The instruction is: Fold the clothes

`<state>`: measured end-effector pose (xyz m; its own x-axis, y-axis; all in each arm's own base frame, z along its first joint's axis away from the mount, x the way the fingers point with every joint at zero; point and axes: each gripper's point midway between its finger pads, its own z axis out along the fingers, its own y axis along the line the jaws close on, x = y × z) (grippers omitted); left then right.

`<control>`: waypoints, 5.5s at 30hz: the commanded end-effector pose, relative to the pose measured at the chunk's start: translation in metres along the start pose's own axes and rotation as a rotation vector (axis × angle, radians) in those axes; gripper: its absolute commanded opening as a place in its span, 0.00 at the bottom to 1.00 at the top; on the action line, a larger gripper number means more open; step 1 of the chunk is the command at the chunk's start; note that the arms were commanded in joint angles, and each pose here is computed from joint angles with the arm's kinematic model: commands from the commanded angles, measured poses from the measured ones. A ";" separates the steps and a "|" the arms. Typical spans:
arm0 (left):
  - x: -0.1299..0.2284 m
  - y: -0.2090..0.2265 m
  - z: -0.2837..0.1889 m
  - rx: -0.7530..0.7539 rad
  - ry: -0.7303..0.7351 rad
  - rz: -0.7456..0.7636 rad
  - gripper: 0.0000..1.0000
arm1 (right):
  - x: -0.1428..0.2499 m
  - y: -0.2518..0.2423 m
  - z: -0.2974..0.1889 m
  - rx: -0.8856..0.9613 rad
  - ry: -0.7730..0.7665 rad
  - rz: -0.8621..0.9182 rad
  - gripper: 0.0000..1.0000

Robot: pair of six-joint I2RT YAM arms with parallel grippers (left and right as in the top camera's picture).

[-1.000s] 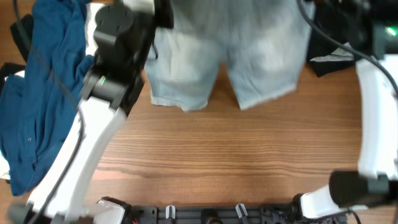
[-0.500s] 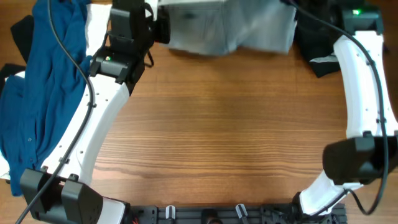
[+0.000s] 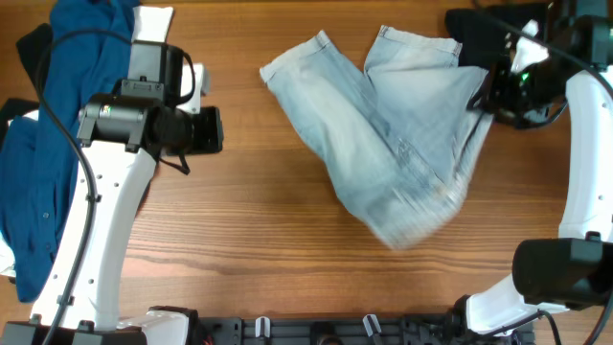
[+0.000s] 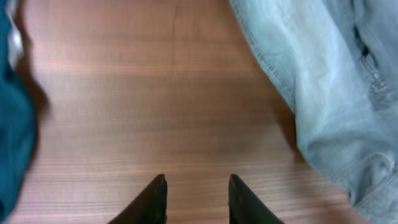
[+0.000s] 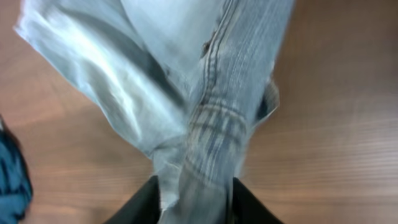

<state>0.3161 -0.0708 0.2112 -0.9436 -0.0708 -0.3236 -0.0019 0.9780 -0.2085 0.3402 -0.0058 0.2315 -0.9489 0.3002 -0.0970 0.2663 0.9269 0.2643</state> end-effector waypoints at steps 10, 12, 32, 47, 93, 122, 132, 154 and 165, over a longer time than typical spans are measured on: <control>-0.075 -0.017 0.075 0.069 -0.127 -0.010 0.61 | -0.023 0.022 0.023 -0.021 -0.108 -0.150 0.97; -0.091 -0.032 0.131 0.116 -0.120 0.021 0.61 | -0.032 0.033 0.023 -0.035 -0.154 -0.178 0.97; -0.040 0.041 0.259 -0.150 0.120 -0.239 0.04 | -0.052 0.042 0.020 -0.054 -0.237 -0.188 0.83; 0.109 0.132 0.149 -0.350 0.847 -0.452 0.62 | -0.024 0.134 0.142 -0.107 -0.003 -0.375 0.85; -0.128 0.117 0.119 -0.227 -0.041 -0.286 1.00 | -0.064 -0.009 0.124 0.140 -0.138 -0.043 0.92; -0.162 -0.017 0.311 -0.232 -0.260 0.070 0.04 | -0.053 -0.009 0.113 0.108 -0.109 -0.073 1.00; -0.037 0.089 0.153 -0.462 0.309 -0.369 0.10 | -0.060 0.012 0.114 0.012 -0.134 -0.132 1.00; -0.140 0.084 0.046 -0.346 -0.096 -0.352 1.00 | -0.061 0.036 0.247 0.081 -0.110 -0.119 0.34; -0.148 0.081 0.046 -0.335 -0.128 -0.349 1.00 | -0.169 0.066 0.217 -0.036 -0.480 -0.142 0.04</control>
<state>0.4649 0.0124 0.2003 -0.8209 -0.4187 -0.3884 -0.4481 0.8938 -0.0165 0.5106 0.0661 0.0205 -0.8720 0.2219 -0.4363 0.1339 0.9655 0.2236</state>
